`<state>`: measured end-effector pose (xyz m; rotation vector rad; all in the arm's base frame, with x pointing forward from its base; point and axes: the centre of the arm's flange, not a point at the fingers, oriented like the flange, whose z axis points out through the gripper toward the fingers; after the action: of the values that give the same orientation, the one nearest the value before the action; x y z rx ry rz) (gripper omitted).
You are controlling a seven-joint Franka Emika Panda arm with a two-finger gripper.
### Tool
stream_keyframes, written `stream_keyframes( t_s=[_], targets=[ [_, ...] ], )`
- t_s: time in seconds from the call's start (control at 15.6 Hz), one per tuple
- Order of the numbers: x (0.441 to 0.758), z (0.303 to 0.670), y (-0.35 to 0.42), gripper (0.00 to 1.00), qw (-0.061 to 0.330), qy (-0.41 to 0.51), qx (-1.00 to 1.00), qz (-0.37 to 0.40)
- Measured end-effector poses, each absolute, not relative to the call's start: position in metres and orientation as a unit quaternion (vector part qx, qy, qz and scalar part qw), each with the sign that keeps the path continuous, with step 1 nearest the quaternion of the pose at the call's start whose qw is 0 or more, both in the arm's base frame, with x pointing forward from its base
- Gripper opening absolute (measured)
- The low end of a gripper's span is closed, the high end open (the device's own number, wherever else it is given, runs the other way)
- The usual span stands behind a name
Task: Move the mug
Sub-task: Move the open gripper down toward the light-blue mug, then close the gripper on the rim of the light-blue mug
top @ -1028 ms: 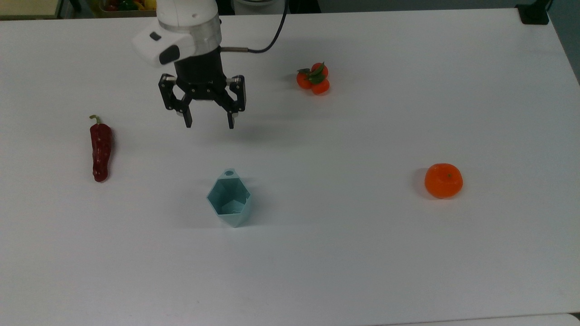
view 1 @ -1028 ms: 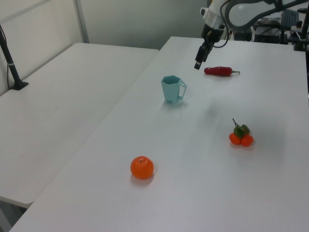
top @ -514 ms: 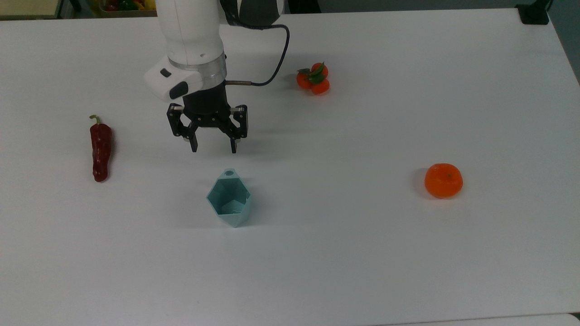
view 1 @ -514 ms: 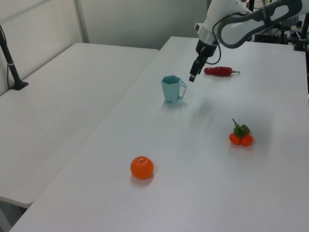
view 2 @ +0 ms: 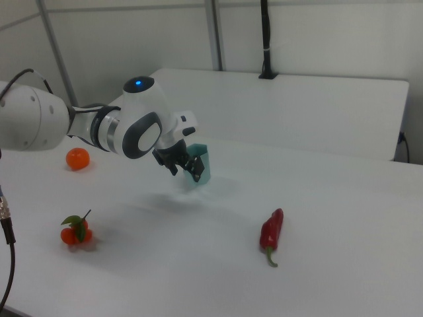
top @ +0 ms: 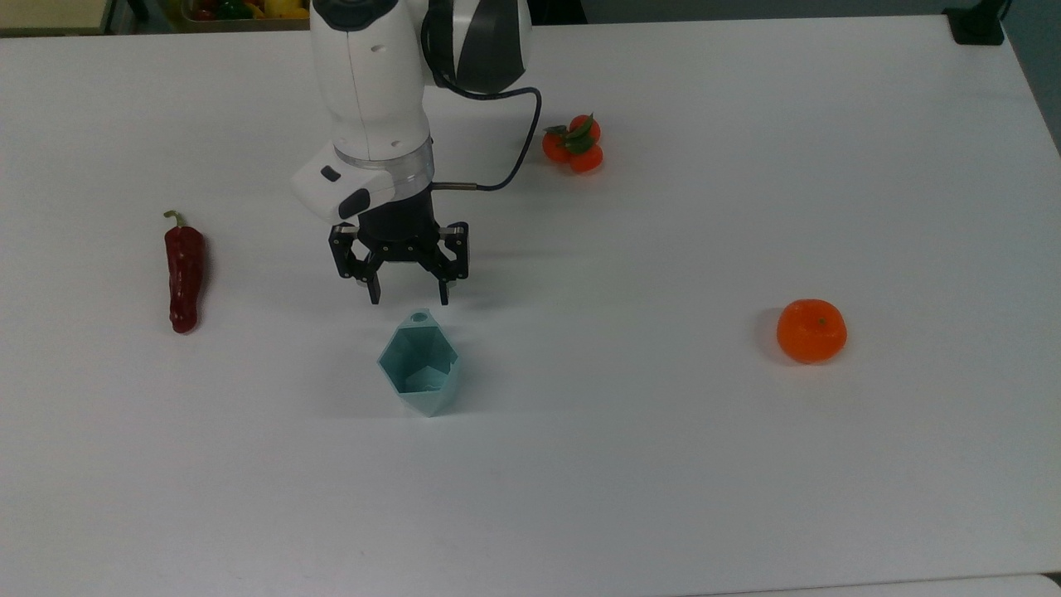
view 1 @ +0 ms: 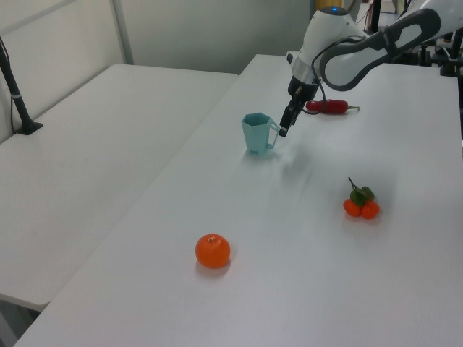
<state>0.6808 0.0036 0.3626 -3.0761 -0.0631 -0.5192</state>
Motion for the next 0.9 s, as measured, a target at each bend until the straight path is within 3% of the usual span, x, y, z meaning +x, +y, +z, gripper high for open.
stream_keyframes(
  t_s=[0.39, 0.58, 0.64, 0.77, 0.9],
  targets=[
    [0.691, 0.348, 0.009, 0.79, 0.009, -0.023, -0.980, -0.198],
    [0.693, 0.344, 0.020, 0.73, 0.010, -0.031, -0.980, -0.197],
    [0.693, 0.343, 0.022, 0.66, 0.011, -0.033, -0.980, -0.196],
    [0.693, 0.342, 0.027, 0.64, 0.011, -0.036, -0.980, -0.196],
    [0.693, 0.342, 0.028, 0.55, 0.011, -0.037, -0.980, -0.196]
  ],
)
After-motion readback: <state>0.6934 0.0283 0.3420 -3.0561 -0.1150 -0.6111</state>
